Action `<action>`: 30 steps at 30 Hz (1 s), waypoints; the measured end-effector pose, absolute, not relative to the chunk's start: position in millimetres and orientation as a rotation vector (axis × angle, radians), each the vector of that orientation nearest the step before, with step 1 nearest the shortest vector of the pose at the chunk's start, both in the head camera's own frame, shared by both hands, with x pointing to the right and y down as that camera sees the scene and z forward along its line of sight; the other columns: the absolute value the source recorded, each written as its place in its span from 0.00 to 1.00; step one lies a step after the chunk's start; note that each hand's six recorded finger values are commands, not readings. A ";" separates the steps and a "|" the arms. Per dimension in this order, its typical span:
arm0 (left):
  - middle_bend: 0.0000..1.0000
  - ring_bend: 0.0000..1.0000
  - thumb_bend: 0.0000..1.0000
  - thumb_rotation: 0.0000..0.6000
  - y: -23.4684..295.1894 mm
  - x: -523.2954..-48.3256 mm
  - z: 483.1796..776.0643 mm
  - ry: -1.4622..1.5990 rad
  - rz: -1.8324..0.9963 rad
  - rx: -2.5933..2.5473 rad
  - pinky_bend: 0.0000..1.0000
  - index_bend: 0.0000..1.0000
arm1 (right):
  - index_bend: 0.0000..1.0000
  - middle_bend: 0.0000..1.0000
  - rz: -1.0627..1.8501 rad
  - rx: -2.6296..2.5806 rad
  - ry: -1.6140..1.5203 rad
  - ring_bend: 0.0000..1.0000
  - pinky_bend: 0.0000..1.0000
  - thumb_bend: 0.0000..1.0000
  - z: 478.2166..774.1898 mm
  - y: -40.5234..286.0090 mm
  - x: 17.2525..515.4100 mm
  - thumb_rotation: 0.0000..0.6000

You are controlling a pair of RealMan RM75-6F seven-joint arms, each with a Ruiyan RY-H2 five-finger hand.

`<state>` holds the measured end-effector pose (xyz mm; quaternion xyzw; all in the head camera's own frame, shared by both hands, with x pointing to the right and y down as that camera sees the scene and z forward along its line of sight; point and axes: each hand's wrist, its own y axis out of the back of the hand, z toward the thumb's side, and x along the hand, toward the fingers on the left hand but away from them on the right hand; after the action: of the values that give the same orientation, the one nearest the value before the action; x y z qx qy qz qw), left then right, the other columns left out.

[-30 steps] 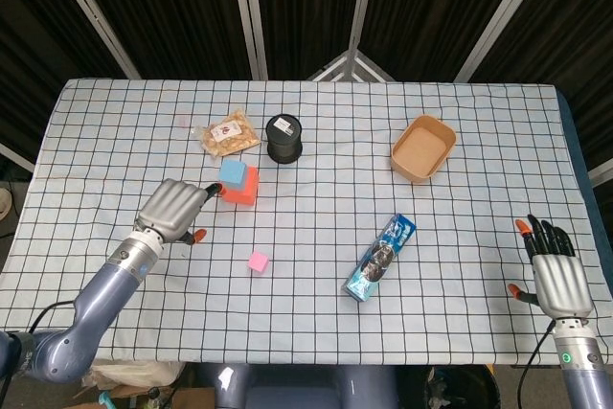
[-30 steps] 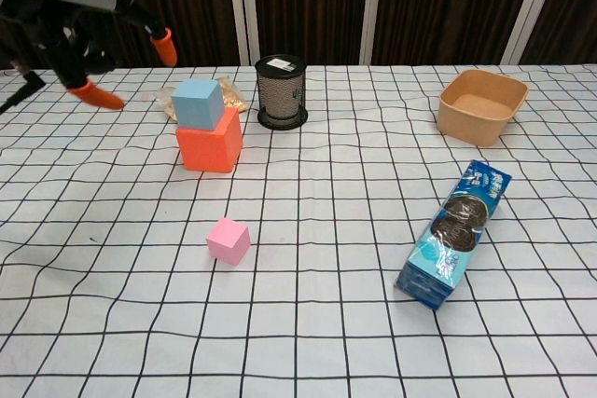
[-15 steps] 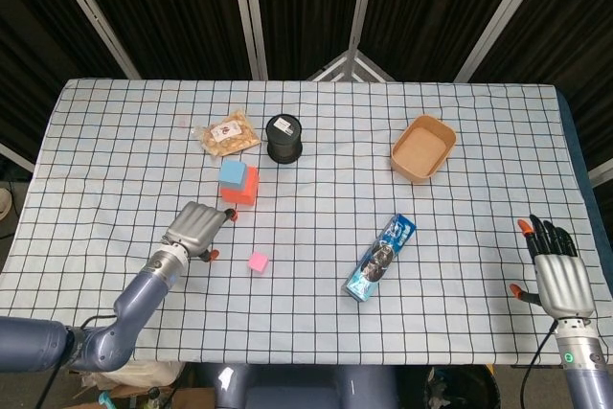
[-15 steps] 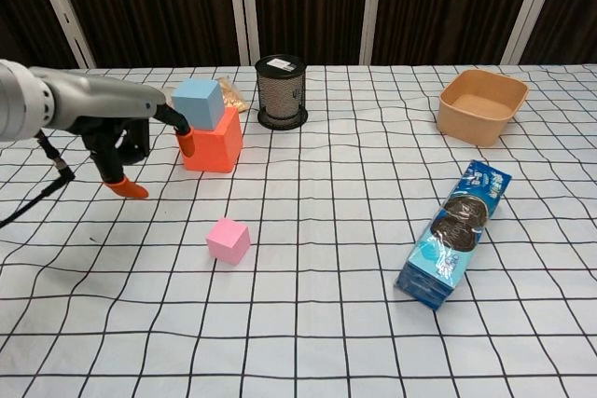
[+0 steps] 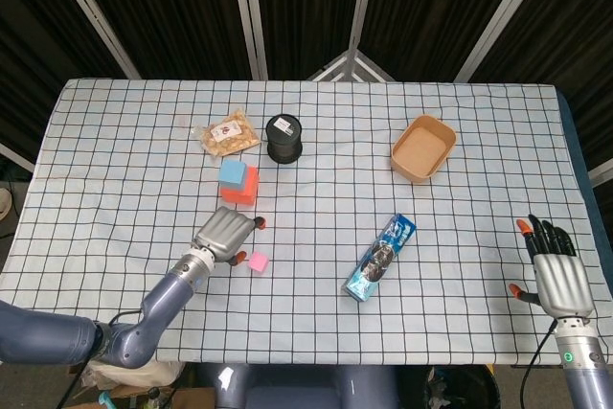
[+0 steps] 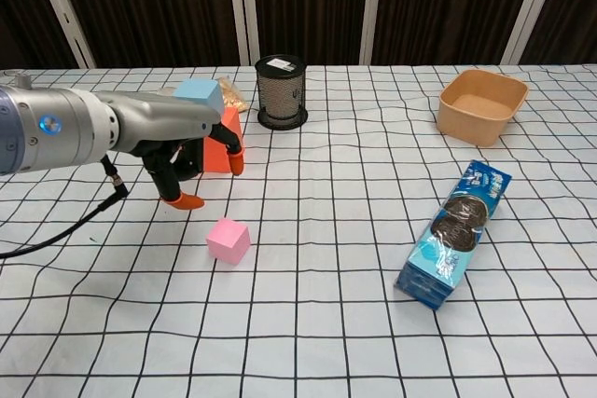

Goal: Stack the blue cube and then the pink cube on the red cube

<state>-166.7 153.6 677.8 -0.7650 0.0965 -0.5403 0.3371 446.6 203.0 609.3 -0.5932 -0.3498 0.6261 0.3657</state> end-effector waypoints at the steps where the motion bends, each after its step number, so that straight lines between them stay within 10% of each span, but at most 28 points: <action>1: 0.85 0.64 0.34 1.00 154.9 -165.8 678.4 0.243 -1.406 -1.991 0.63 0.25 | 0.02 0.00 1.610 -1.525 -0.900 0.00 0.09 0.11 609.1 203.0 446.7 1.00; 30: 0.86 0.64 0.33 1.00 175.1 -155.1 684.3 0.179 -1.401 -1.991 0.63 0.33 | 0.02 0.00 1.597 -1.528 -0.921 0.00 0.09 0.11 604.3 201.6 448.1 1.00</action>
<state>-155.1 175.1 684.3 -0.7662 0.0688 -0.5390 0.3430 448.1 201.6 604.3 -0.5940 -0.3583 0.6211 0.3648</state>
